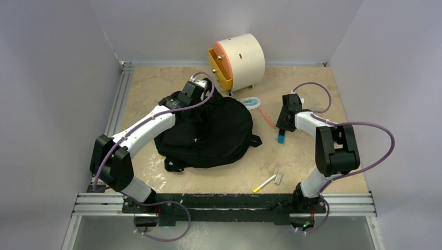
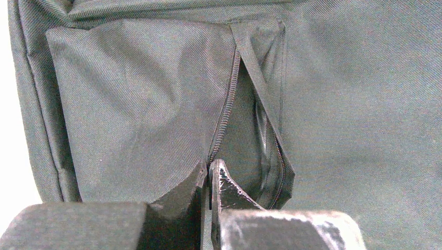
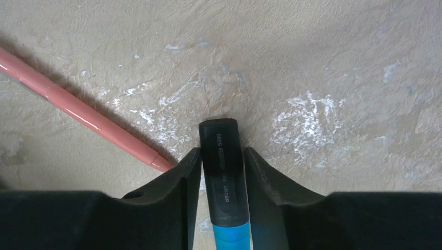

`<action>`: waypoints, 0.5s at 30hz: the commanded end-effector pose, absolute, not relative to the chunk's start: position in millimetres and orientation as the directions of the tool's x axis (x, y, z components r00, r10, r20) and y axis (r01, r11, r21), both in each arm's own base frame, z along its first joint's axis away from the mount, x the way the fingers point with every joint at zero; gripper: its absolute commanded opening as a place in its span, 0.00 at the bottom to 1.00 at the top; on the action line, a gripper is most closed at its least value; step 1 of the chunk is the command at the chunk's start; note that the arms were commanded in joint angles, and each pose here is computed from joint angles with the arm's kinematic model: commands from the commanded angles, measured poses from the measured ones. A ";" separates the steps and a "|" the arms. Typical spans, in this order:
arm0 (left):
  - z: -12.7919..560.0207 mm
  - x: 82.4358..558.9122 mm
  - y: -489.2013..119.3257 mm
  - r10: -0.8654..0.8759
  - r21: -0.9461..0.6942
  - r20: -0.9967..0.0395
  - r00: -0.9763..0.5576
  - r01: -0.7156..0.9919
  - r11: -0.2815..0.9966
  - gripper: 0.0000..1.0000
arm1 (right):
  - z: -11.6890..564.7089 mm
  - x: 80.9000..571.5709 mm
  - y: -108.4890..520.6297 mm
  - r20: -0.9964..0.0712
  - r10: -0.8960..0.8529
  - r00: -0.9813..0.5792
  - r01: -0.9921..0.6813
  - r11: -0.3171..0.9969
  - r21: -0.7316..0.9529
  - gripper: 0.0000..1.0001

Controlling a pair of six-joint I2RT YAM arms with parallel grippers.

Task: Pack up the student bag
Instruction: Pick up the stationery from the center of the board.

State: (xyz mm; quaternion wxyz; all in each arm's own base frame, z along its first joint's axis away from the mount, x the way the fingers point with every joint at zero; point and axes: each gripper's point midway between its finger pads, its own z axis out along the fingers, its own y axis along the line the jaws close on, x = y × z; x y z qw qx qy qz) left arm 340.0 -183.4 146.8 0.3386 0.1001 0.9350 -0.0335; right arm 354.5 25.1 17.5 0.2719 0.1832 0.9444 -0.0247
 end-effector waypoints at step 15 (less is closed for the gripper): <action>166.5 341.3 -185.8 0.129 -0.038 -0.678 -0.724 0.211 0.977 0.00 | 175.5 381.4 62.3 -0.744 0.359 -0.564 0.164 0.931 0.325 0.00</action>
